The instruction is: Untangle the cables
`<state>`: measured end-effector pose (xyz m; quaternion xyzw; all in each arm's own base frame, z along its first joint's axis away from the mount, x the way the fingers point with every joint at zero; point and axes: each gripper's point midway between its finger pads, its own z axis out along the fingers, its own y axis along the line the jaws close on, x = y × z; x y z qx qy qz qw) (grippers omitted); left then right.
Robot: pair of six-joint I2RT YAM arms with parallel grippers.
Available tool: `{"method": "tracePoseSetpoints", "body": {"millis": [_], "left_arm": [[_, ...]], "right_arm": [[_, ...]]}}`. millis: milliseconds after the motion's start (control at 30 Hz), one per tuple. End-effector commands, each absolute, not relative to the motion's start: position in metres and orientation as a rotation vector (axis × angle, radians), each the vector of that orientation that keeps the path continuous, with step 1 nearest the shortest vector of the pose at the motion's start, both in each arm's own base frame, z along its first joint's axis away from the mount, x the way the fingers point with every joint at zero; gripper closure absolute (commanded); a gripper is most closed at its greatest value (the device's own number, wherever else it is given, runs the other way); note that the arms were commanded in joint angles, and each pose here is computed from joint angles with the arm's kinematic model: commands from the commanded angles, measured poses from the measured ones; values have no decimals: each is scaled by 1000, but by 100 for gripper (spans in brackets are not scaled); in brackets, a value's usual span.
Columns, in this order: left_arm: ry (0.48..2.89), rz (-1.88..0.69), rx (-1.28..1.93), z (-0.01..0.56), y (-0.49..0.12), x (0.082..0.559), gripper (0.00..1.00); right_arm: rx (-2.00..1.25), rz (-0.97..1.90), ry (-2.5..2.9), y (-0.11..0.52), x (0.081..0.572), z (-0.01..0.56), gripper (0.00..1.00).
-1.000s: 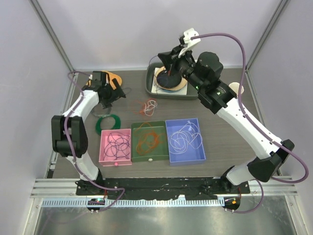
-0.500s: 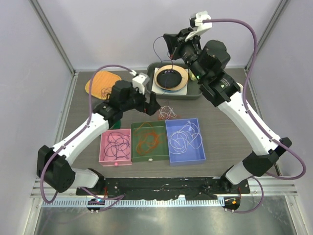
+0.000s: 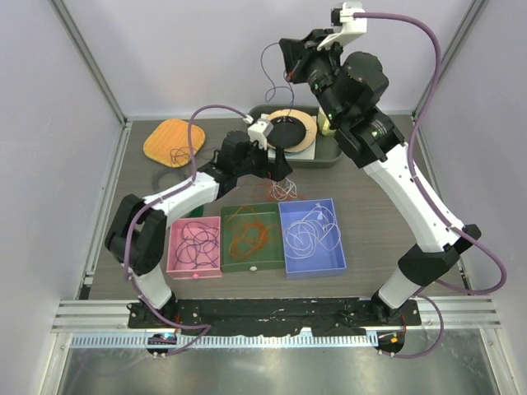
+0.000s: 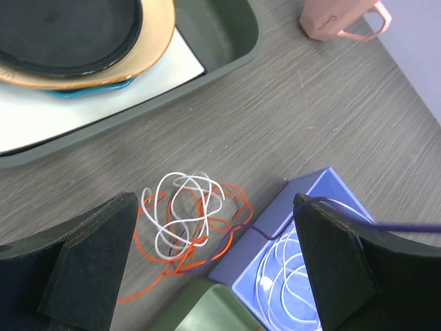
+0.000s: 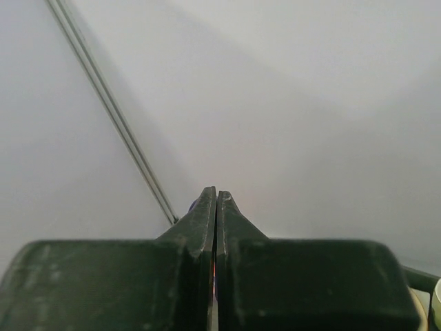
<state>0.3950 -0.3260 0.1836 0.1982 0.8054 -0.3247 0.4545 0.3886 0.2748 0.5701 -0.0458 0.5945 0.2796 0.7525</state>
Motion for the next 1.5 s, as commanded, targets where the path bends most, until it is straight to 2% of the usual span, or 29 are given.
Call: {"method": "tracePoseSetpoints", "body": {"millis": [0, 33, 133, 167, 233, 300, 467, 533, 700, 900, 1000, 1167, 1367, 1467], "left_arm": [[1790, -912, 431, 230, -361, 408, 2], [1791, -896, 421, 226, -361, 409, 5], [1793, -852, 359, 227, -357, 419, 36], [1792, -838, 343, 228, -355, 421, 54], [1776, -810, 312, 234, -350, 426, 68], [1758, -750, 272, 243, -340, 433, 100], [1770, -481, 135, 275, -293, 450, 100], [1729, -406, 49, 309, -268, 454, 100], [1622, -413, -40, 393, -224, 466, 100], [1538, -372, -120, 444, -181, 477, 100], [1580, -373, -141, 441, -171, 477, 100], [1703, -444, -214, 423, -165, 439, 100], [1919, -554, -341, 354, -162, 382, 100], [2037, -572, -418, 315, -156, 349, 100]], "right_arm": [[8, 633, 1217, 262, 387, 607, 99], [11, 626, 1219, 262, 388, 607, 99], [27, 583, 1225, 256, 392, 604, 99], [30, 578, 1221, 255, 391, 604, 99], [35, 552, 1232, 251, 394, 597, 99], [35, 531, 1243, 250, 396, 589, 99], [63, 388, 1282, 229, 409, 569, 99], [54, 332, 1318, 224, 419, 550, 99], [30, 297, 1363, 219, 434, 509, 99], [-42, 374, 1354, 235, 430, 478, 99], [-51, 401, 1384, 239, 429, 462, 99], [-164, 600, 1418, 274, 413, 442, 99], [-379, 998, 1484, 345, 368, 411, 99], [-458, 1091, 1513, 378, 340, 393, 99]]}}
